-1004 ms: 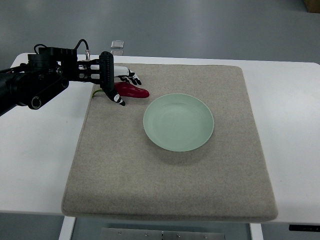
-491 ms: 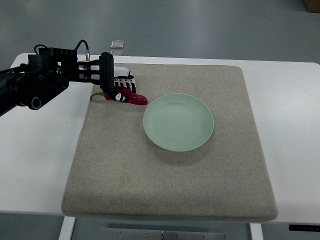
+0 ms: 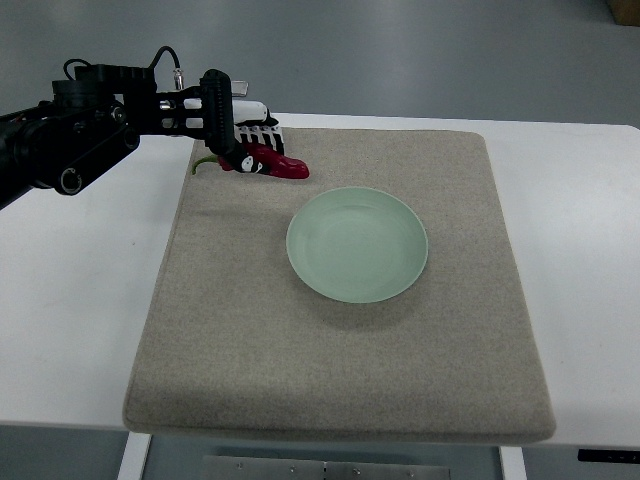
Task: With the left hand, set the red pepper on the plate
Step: 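Lift the red pepper and carry it over the green plate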
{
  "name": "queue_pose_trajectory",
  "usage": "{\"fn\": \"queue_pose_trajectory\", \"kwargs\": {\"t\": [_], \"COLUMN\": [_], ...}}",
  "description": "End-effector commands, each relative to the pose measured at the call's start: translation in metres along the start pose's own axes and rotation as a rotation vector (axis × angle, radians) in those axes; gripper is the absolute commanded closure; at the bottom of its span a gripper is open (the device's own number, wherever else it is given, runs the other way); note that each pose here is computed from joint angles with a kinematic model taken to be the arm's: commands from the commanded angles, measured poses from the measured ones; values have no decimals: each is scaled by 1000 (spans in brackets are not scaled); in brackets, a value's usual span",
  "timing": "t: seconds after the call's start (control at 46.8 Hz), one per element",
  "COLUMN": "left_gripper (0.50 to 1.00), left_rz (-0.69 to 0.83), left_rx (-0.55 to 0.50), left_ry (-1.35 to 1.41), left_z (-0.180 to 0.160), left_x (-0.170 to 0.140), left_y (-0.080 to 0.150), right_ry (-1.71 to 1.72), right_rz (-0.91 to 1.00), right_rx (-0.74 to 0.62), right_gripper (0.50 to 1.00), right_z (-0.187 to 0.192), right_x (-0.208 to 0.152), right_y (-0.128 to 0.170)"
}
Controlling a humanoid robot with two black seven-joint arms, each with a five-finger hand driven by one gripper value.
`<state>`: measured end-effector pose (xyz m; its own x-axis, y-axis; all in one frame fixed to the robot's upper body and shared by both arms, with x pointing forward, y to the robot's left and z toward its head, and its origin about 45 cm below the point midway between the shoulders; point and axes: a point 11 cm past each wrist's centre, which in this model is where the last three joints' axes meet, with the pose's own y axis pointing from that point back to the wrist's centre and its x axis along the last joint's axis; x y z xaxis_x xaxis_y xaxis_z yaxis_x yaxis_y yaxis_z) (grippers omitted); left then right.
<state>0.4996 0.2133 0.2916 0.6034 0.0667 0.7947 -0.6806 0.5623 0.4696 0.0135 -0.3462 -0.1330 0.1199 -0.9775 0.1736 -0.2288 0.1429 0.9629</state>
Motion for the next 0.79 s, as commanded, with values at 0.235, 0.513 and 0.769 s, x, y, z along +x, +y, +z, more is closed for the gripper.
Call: {"fn": "queue_pose_trajectory", "kwargs": {"t": [0.235,0.513,0.769], "left_gripper": [1000,1000,990], "left_rz": [-37,-88,-131], "left_rx": [-213,-325,-326], "left_ry": [-52,-80,-57], "left_z": [78,117,116], "left_x": [-10,-31,-52], "left_y": [-17,-20,-29], "right_ry": [0,0,0], "right_rz": [1,-1,-1], "right_rx": [1,-1,-1], "right_gripper": [572,572,572], "right_z": [0,0,0], "right_x": [0,0,0], "right_y": [0,0,0]}}
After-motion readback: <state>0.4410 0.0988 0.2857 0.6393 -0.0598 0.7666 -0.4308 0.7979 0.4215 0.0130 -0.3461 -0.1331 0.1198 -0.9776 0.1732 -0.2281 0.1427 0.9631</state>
